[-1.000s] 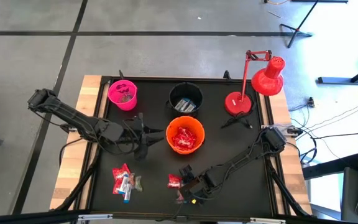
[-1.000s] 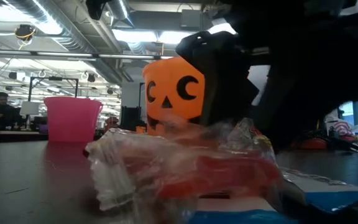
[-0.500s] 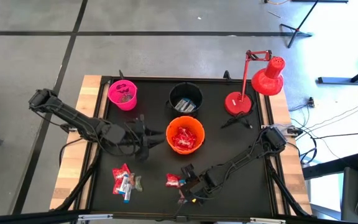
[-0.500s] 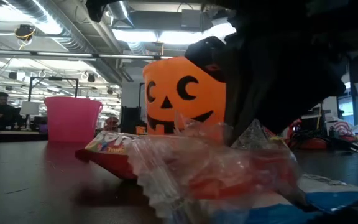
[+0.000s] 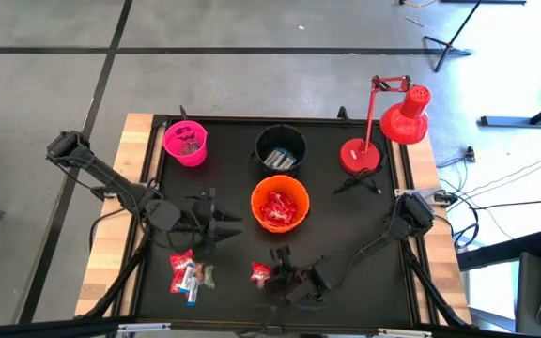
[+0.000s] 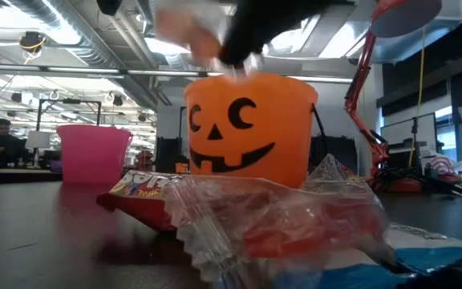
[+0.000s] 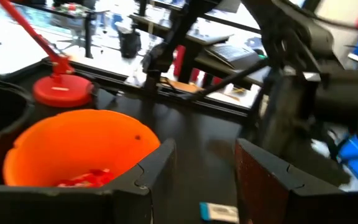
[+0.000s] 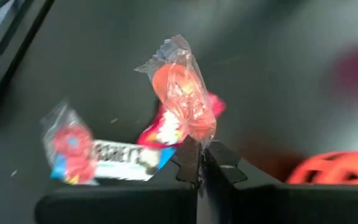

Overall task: Sort candy
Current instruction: Put the orange gummy into the pink bucket

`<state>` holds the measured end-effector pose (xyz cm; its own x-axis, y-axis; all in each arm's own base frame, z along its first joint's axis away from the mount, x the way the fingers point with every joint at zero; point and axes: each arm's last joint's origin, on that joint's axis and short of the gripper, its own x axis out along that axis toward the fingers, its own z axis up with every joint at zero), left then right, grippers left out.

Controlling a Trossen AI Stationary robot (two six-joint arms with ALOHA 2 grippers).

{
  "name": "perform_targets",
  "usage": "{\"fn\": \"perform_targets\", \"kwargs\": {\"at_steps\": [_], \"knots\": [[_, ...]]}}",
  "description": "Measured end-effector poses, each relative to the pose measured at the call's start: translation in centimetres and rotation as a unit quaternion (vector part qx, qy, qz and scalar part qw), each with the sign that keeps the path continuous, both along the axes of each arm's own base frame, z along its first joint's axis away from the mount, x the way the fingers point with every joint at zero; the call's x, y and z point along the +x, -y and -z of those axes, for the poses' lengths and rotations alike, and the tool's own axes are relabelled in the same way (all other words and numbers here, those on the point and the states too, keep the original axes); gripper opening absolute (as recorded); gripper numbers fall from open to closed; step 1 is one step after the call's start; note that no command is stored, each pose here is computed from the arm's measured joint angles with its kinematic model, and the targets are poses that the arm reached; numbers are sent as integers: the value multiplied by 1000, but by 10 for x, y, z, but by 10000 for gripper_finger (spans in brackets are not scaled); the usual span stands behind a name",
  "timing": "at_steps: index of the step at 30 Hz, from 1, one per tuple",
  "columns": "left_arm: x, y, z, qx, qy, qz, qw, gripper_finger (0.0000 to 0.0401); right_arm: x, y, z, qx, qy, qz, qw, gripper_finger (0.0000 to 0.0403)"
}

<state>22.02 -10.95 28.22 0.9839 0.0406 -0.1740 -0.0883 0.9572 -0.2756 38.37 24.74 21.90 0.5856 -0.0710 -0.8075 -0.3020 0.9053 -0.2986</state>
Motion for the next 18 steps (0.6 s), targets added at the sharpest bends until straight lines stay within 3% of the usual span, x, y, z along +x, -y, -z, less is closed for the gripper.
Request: {"fn": "perform_targets", "kwargs": {"at_steps": [7,13,18], "knots": [[-10,18,0,0,0,41,999,153,-2,-11,-45,-32,71,38,996,14],[-16,27,0,6,0,65,998,153,0,-7,-61,-54,103,74,991,14],[-14,36,9,40,-13,81,996,153,10,8,-69,-46,130,133,981,14]]}}
